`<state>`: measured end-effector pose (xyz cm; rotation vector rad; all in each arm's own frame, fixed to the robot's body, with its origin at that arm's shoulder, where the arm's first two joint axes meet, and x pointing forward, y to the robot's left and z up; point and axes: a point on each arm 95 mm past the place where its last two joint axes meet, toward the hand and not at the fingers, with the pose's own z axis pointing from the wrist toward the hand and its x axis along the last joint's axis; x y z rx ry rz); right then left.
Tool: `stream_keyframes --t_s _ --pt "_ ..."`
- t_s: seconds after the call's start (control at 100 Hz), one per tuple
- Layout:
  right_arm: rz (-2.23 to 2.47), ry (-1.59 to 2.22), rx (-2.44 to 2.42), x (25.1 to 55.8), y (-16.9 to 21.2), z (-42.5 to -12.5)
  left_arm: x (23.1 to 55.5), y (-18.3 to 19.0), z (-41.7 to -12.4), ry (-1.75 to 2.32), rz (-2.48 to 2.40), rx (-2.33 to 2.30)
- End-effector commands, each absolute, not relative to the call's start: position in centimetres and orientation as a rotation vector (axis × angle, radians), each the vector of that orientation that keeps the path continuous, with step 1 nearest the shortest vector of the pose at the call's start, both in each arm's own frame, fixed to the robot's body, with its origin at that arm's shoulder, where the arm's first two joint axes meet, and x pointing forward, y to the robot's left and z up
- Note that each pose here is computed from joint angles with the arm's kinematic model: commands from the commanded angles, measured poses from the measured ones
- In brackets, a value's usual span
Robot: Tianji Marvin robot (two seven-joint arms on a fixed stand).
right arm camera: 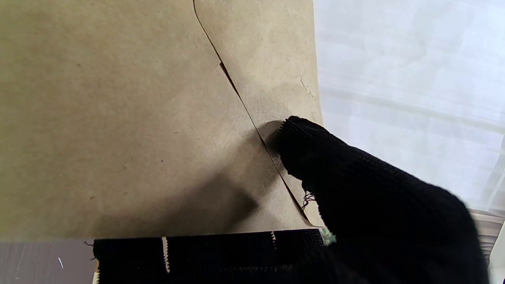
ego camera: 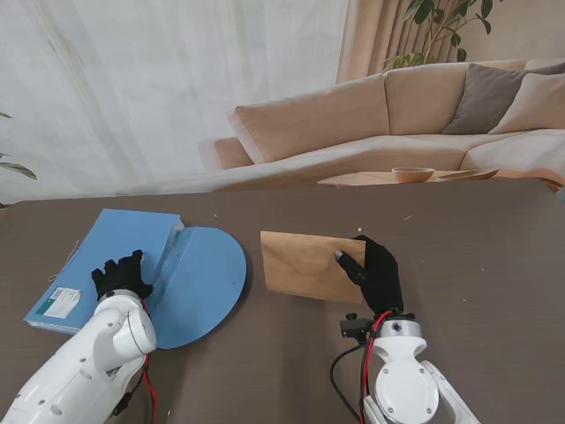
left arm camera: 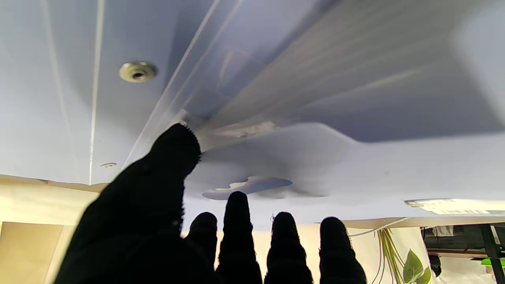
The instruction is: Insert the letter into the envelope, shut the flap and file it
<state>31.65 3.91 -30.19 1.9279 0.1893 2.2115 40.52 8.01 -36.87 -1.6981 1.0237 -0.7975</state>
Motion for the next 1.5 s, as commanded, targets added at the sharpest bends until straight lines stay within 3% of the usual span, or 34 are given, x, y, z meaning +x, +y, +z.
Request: stream_keyframes --t_s 0.0,1.49 --pt "2.225 0.190 1.944 31.44 4.27 -30.18 40.48 7.63 -36.87 1.031 -0.806 -1.707" --pt "2.233 0.165 1.953 31.44 4.20 -30.10 40.37 7.87 -35.94 0.982 -0.803 -1.713"
